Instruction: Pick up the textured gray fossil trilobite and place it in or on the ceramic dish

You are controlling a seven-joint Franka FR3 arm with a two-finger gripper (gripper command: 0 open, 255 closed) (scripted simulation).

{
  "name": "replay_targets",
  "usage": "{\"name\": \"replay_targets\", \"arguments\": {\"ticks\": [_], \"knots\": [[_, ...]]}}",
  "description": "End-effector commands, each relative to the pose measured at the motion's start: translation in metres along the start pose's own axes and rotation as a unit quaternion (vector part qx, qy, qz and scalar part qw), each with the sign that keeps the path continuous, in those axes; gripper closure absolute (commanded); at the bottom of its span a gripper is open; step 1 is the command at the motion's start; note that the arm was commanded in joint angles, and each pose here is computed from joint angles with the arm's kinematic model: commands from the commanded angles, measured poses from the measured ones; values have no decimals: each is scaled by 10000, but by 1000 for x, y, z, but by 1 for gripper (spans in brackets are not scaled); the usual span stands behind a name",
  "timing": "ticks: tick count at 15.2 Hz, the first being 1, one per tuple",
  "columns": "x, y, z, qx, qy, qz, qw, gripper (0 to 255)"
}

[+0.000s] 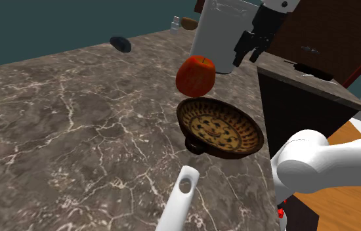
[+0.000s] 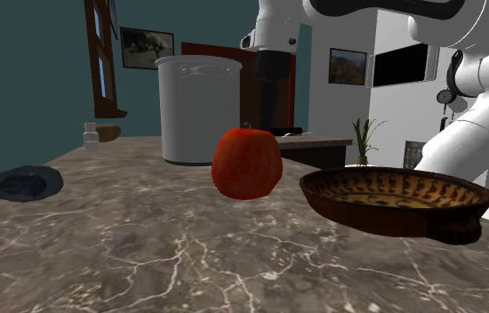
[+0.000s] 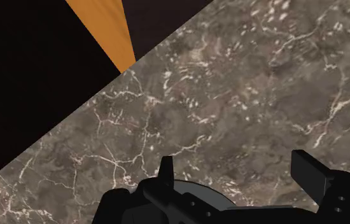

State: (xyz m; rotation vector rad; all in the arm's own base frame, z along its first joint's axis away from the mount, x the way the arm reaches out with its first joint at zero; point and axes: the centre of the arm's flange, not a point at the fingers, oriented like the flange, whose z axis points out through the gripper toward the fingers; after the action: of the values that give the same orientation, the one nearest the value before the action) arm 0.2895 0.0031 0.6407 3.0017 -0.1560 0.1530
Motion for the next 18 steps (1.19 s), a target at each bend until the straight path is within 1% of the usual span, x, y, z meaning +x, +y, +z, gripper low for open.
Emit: {"name": "replay_targets", "arguments": {"ticks": [1,18], "knots": [[0,0,0,0,0,0,10000,0],[149,-158,15,234,52,219,9995,0]]}}
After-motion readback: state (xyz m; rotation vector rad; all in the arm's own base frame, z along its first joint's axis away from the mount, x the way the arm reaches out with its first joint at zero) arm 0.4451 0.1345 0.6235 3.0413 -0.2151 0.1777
